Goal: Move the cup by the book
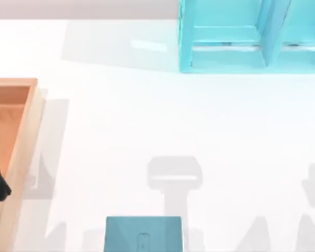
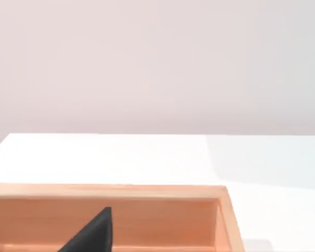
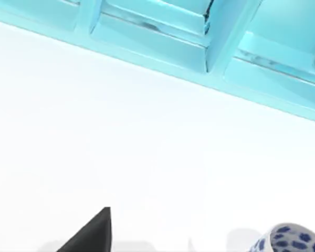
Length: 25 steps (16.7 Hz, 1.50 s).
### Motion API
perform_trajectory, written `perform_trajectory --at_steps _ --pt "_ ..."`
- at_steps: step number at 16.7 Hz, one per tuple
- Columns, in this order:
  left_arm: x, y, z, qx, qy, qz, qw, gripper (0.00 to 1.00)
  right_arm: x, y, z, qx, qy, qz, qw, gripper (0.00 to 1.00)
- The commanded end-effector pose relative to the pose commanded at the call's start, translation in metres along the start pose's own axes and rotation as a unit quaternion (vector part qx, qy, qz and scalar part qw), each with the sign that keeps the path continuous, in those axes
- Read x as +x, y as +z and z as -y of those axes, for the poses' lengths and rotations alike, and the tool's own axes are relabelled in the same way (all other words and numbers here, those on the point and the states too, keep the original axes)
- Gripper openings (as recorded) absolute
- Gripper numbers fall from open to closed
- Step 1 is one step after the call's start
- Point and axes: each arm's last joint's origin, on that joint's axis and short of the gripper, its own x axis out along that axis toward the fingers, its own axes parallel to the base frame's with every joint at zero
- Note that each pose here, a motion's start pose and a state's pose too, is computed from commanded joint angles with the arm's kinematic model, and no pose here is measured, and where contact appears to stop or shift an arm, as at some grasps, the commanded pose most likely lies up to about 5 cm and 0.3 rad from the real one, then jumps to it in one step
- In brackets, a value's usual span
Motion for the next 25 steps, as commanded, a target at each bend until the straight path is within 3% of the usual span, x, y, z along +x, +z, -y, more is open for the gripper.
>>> perform_trajectory --at_steps 3,5,10,13,15,19,22,25 --pt "0.000 0.000 0.000 0.000 0.000 0.000 1.000 1.00 0.013 0.007 0.007 -0.100 0.054 -0.142 0.983 1.00" --pt "0.000 0.000 0.000 0.000 0.000 0.000 1.000 1.00 0.026 0.010 0.012 -0.159 0.115 -0.240 0.951 1.00" --pt "0.000 0.000 0.000 0.000 0.000 0.000 1.000 1.00 0.070 0.020 0.033 -0.264 0.317 -0.405 0.816 1.00" --pt "0.000 0.000 0.000 0.000 0.000 0.000 1.000 1.00 0.105 0.030 0.054 -0.310 0.420 -0.422 0.741 1.00" --pt "0.000 0.000 0.000 0.000 0.000 0.000 1.000 1.00 0.128 0.040 0.071 -0.345 0.466 -0.407 0.706 1.00" --pt "0.000 0.000 0.000 0.000 0.000 0.000 1.000 1.00 0.162 0.063 0.106 -0.426 0.494 -0.355 0.670 1.00" --pt "0.000 0.000 0.000 0.000 0.000 0.000 1.000 1.00 0.172 0.079 0.124 -0.476 0.481 -0.328 0.659 1.00" --pt "0.000 0.000 0.000 0.000 0.000 0.000 1.000 1.00 0.174 0.083 0.129 -0.488 0.475 -0.322 0.657 1.00"
